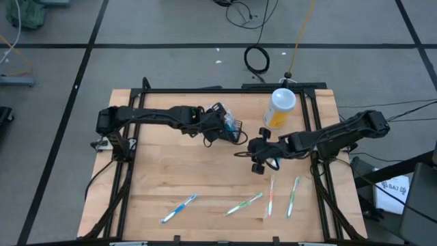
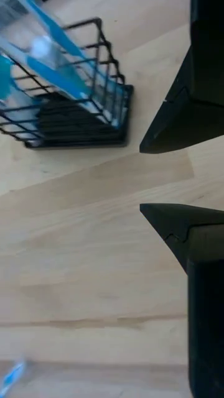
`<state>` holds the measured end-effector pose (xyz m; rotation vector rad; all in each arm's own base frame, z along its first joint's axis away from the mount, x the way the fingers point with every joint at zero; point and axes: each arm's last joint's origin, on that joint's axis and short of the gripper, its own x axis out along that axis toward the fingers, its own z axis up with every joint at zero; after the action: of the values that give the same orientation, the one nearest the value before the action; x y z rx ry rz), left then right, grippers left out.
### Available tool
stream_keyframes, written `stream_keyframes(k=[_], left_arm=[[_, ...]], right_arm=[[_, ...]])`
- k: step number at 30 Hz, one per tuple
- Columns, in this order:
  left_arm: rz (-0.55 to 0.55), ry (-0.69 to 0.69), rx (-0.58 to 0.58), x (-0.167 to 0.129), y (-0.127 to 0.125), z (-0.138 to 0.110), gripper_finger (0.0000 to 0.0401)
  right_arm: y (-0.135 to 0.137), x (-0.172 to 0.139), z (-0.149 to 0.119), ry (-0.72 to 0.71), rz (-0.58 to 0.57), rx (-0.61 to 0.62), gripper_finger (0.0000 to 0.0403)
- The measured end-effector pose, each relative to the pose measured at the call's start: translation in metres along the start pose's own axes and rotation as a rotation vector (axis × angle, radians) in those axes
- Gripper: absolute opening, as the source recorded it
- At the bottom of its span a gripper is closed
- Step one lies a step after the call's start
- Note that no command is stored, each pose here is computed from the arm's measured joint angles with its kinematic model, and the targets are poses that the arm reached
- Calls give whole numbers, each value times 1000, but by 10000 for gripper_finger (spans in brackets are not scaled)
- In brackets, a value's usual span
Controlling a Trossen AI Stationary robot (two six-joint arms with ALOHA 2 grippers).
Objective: Pick & Place toothbrushing station
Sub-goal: Put the blue mouthwash into the black wire organizer
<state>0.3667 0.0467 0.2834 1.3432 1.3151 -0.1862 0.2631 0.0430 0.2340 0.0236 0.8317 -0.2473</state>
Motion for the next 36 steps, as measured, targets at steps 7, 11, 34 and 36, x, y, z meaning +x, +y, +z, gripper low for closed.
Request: stream_keyframes(k=[7, 11, 34, 36], left_arm=[[6, -5, 64, -1, 0, 1, 93], [53, -21, 95, -2, 4, 5, 93], [42, 112, 657, 42, -7, 55, 93], [22, 119, 702, 49, -10, 59, 93]], right_arm=[[-3, 10, -21, 65, -17, -32, 132], [-2, 11, -21, 56, -14, -28, 132], [6, 10, -9, -41, 174, -89, 132], [6, 10, -9, -43, 173, -87, 132]])
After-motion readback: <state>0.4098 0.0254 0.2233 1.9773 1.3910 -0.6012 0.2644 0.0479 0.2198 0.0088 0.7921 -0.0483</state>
